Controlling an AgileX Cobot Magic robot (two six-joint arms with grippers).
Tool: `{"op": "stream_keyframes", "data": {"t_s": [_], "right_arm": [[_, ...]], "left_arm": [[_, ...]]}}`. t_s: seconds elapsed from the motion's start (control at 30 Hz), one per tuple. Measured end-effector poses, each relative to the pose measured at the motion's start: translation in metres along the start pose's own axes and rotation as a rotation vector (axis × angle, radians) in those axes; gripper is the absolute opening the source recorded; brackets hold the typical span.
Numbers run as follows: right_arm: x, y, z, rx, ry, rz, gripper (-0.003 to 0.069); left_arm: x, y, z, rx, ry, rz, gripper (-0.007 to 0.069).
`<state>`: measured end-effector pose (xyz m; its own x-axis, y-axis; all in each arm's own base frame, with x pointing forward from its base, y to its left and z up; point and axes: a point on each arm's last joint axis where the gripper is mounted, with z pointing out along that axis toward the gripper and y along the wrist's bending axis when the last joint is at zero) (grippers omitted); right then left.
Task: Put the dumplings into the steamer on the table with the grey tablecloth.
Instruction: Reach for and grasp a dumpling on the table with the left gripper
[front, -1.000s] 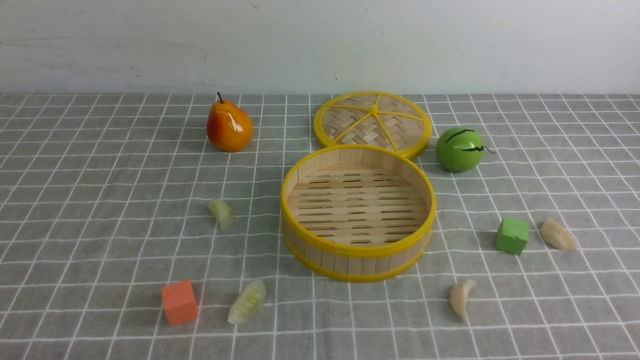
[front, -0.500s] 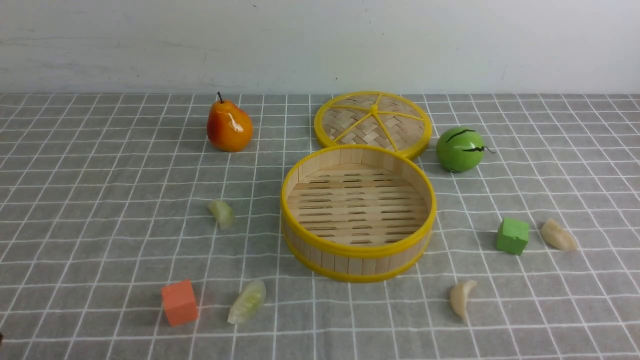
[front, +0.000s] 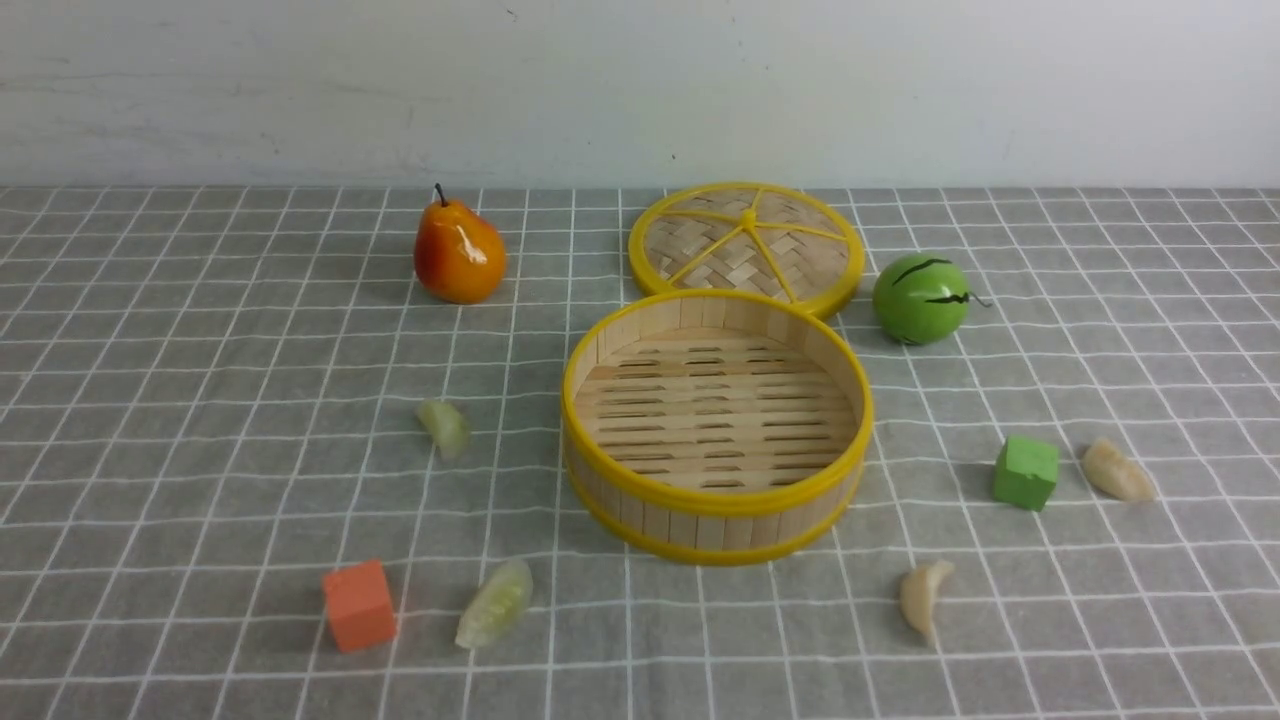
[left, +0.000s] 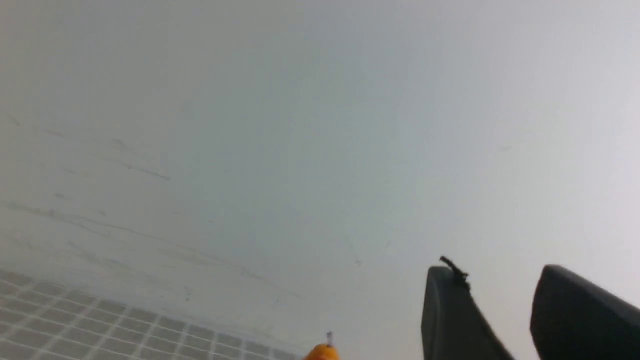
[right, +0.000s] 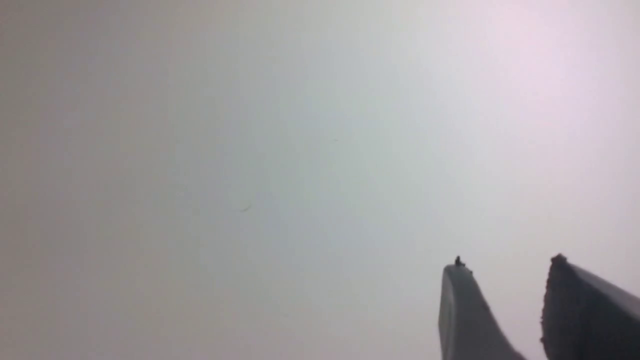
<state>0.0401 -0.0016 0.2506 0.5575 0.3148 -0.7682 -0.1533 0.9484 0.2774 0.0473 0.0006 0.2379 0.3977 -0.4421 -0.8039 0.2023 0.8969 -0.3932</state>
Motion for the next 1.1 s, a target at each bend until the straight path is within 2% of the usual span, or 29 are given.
{"op": "stream_keyframes", "data": {"t_s": [0.1,0.17,0.2,0.23,0.3,0.33,0.47,0.53,0.6,0.7,0.73,0.8,0.9,0.93,1.1], "right_arm": [[-0.002,0.001,0.001,0.001,0.000,0.078,0.0187],[-0.005,0.002,0.003,0.000,-0.001,0.088,0.0162],[-0.014,0.005,0.008,-0.002,-0.003,0.094,0.0090],[-0.021,0.007,0.012,0.000,0.001,0.095,0.0045],[-0.028,0.010,0.019,0.008,0.021,0.094,0.0009],[-0.036,0.013,0.029,0.023,0.063,0.086,-0.0013],[-0.046,0.017,0.062,0.103,0.290,0.009,-0.0008],[-0.041,0.014,0.076,0.149,0.427,-0.055,-0.0007],[-0.030,0.008,0.087,0.204,0.580,-0.105,-0.0005],[-0.009,-0.001,0.097,0.332,0.886,-0.135,-0.0004],[-0.009,-0.001,0.097,0.318,0.903,-0.122,-0.0004],[0.005,0.001,0.102,0.291,1.160,-0.158,-0.0004],[0.019,0.007,0.104,0.194,1.338,-0.198,-0.0004],[0.032,0.014,0.106,0.108,1.432,-0.193,-0.0004],[0.065,0.025,0.115,-0.054,1.531,-0.156,-0.0002]], "left_arm": [[-0.010,-0.004,-0.001,0.054,-0.099,-0.299,0.0237],[-0.012,-0.004,-0.001,0.068,-0.118,-0.343,0.0235],[-0.020,-0.009,0.001,0.083,-0.131,-0.395,0.0223],[-0.027,-0.013,0.006,0.087,-0.118,-0.395,0.0209],[-0.040,-0.021,0.012,0.096,-0.101,-0.369,0.0183],[-0.056,-0.031,0.023,0.080,-0.047,-0.315,0.0146],[-0.094,-0.052,0.066,0.016,0.084,-0.116,0.0026],[-0.096,-0.053,0.090,-0.018,0.154,-0.032,-0.0013],[-0.087,-0.049,0.110,-0.053,0.226,-0.002,-0.0014],[-0.051,-0.033,0.143,-0.176,0.437,-0.024,-0.0014],[-0.049,-0.032,0.145,-0.184,0.451,-0.026,-0.0014],[-0.021,-0.030,0.160,-0.246,0.631,-0.037,-0.0014],[0.003,-0.037,0.171,-0.252,0.794,0.010,-0.0014],[0.018,-0.048,0.182,-0.233,0.904,0.061,-0.0014],[0.057,-0.068,0.213,-0.274,1.153,0.140,-0.0014]]}}
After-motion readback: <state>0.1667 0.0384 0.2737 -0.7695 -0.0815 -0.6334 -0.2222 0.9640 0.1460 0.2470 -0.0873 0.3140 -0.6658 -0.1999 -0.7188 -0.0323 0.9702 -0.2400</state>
